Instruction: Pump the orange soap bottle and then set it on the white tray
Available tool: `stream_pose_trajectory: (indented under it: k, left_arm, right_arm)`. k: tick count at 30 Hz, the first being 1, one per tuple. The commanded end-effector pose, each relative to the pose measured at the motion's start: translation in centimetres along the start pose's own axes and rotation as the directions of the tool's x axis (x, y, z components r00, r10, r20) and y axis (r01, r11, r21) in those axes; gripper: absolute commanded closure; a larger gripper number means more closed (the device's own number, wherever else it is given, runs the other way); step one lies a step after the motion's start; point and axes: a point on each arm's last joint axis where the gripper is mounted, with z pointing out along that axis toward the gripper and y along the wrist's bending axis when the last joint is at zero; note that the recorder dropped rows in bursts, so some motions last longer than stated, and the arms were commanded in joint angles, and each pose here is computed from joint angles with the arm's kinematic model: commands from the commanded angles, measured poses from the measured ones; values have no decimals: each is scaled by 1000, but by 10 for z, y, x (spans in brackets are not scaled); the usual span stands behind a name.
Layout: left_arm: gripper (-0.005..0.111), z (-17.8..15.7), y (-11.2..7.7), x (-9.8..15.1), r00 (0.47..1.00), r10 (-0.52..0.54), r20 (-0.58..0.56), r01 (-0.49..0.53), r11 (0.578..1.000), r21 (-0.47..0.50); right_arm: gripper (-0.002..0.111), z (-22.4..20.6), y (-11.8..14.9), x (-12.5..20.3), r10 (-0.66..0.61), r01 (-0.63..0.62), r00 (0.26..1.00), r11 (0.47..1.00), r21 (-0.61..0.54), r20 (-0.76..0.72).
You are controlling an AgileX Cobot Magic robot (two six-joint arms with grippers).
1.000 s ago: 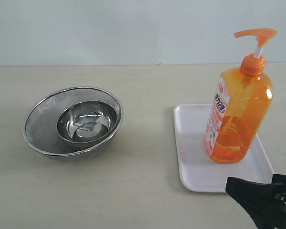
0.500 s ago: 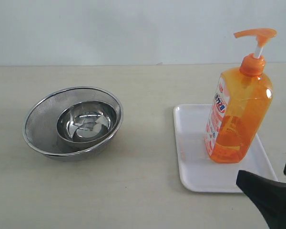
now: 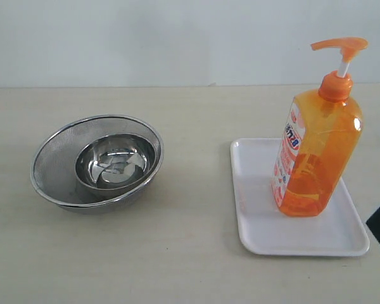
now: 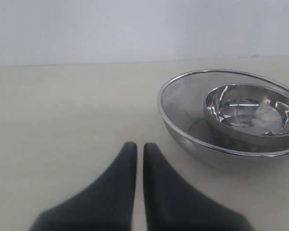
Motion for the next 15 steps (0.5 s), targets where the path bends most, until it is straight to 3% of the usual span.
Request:
stream_pose_trajectory:
  k: [1,6,9,15]
  left_arm:
    - [102,0,0,1,1000,-17,1,17,1000,1]
    - [102,0,0,1,1000,-17,1,17,1000,1]
    - [102,0,0,1,1000,-17,1,17,1000,1]
    - [102,0,0,1,1000,-17,1,17,1000,1]
  right_arm:
    - [3,-1,-3,2,-10,10,1000,999,36,-2]
    - [3,-1,-8,2,-8,8,1000,996,89,0]
    - [3,-2,-13,0,63,-66,998,988,137,26]
    - [3,-3,-8,-20,83,-94,992,989,118,94]
